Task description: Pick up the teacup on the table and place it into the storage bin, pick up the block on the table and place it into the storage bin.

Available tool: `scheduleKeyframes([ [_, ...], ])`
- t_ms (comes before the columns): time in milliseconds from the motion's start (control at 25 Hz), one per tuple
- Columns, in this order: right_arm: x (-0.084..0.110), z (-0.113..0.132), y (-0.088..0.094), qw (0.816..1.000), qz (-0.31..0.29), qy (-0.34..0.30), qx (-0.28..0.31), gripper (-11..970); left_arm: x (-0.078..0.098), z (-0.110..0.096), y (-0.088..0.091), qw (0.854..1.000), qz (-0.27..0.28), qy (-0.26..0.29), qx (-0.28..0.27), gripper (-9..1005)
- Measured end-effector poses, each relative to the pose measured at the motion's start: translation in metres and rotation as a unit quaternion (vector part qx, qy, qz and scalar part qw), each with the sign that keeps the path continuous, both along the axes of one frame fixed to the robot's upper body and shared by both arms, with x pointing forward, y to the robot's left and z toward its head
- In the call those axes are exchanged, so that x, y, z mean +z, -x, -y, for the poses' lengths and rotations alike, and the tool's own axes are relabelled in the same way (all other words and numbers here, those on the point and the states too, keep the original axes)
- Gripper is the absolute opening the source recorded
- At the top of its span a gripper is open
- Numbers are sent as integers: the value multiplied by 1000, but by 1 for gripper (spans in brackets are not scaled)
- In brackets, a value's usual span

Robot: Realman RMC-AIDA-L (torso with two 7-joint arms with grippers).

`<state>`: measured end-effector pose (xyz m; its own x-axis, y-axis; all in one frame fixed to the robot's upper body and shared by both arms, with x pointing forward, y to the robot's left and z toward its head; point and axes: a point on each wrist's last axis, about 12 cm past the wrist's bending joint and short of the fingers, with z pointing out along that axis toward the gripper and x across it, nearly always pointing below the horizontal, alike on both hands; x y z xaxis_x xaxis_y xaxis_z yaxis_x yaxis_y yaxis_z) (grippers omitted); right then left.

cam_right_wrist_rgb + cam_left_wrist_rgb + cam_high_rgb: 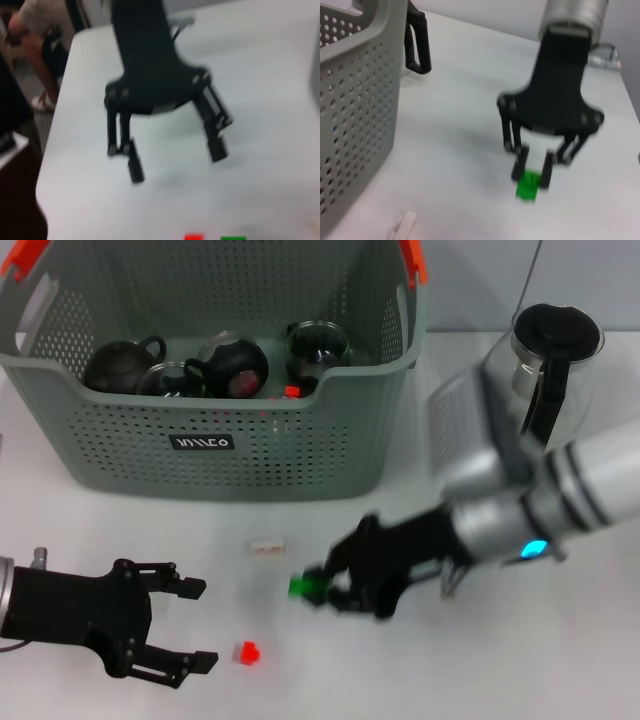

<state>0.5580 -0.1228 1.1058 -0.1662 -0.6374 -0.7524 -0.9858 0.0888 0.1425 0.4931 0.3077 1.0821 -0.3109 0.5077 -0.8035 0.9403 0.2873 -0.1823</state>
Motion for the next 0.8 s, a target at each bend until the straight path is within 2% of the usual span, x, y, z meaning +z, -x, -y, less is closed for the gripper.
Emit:
scheduleKeyframes([
  [200,47,29,-14,996,-19,-75,-39,235,1,0,-1,1000,1,-2,-2,888],
  [280,74,33,-20,992,-14,-117,-49,238,1,0,-2,1000,2,-2,-2,888],
  [440,118,33,-39,981,8,-176,-76,245,1,1,-2,1000,6,-2,-4,888],
  [560,142,21,-60,978,29,-186,-91,251,2,3,-4,1000,11,-3,-9,887],
  [640,151,10,-74,977,40,-181,-105,254,3,4,-6,1000,12,-2,-11,887],
  [800,154,-14,-97,978,58,-143,-139,261,3,5,-7,1000,14,-2,-11,888],
])
